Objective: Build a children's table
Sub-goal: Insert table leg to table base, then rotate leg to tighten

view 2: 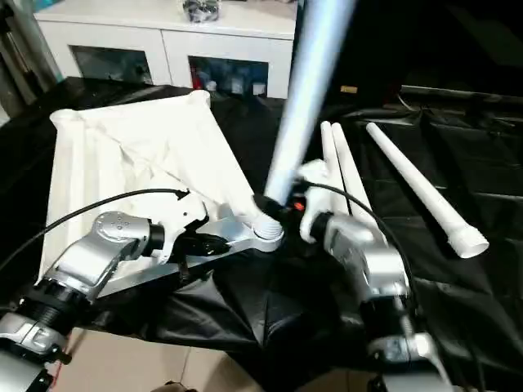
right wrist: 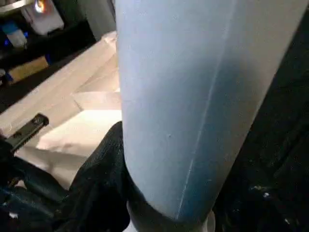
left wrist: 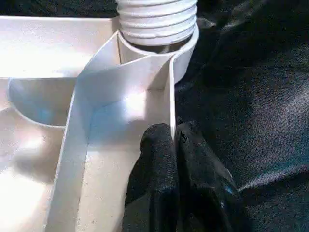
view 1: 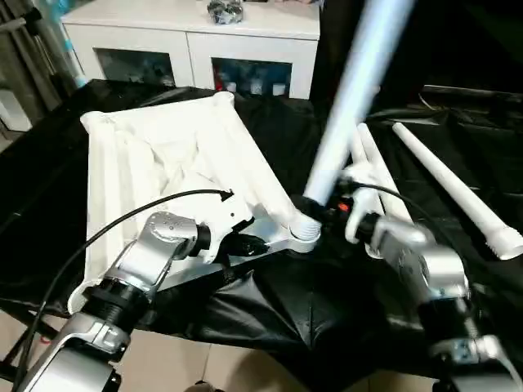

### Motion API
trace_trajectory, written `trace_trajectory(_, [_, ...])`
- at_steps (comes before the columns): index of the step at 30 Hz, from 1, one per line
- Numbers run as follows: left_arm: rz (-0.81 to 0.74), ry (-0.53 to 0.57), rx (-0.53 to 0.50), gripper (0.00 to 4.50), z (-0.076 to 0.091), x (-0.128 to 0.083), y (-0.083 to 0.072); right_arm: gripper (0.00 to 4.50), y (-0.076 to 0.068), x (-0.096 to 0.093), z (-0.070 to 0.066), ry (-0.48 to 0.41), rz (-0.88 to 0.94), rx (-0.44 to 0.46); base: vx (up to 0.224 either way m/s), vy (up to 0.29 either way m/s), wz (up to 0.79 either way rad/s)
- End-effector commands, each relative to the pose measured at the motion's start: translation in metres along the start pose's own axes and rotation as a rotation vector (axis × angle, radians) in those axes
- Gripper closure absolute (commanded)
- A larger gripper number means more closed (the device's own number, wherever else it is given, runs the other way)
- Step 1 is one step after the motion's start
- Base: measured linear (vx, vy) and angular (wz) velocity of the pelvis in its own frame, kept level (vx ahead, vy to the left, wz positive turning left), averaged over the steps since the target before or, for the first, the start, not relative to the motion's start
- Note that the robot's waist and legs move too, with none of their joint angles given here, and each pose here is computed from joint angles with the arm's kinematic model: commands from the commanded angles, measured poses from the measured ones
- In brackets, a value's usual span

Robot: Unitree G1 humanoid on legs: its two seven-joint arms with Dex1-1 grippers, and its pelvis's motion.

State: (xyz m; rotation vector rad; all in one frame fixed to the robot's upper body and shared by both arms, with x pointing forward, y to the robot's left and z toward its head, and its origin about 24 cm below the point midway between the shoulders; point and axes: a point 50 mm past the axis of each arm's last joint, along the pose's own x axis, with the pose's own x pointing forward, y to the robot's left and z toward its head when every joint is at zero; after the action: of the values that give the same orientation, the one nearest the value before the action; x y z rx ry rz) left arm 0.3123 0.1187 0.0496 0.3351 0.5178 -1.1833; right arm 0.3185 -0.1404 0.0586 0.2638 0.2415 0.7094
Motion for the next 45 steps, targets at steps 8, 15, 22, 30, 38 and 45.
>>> trace_trajectory(8, [0.041,0.069,-0.029,4.50,-0.012,0.000,0.004,2.62,-0.007,-0.022,-0.037,0.026,-0.103,0.002,0.000,0.000,0.00])
trace_trajectory(15, [0.036,0.081,-0.016,4.50,-0.014,0.001,0.003,2.62,0.001,-0.015,-0.039,0.088,-0.081,-0.132,0.000,0.000,0.00])
trace_trajectory(22, [0.000,0.103,0.010,4.50,-0.017,0.002,-0.003,2.62,0.005,0.001,-0.036,0.193,0.013,-0.230,0.000,0.000,0.00])
trace_trajectory(30, [-0.030,0.104,0.026,4.50,-0.017,0.001,-0.005,2.62,0.010,0.011,-0.038,0.302,0.160,-0.282,0.000,0.000,0.00])
trace_trajectory(38, [-0.099,0.064,0.067,4.50,-0.011,-0.004,-0.011,2.62,0.013,0.012,-0.039,0.371,0.316,-0.293,0.000,0.000,0.00])
trace_trajectory(45, [-0.198,0.041,0.114,4.50,-0.009,-0.021,-0.019,2.62,0.015,-0.002,-0.044,0.430,0.490,-0.324,0.000,0.000,0.00])
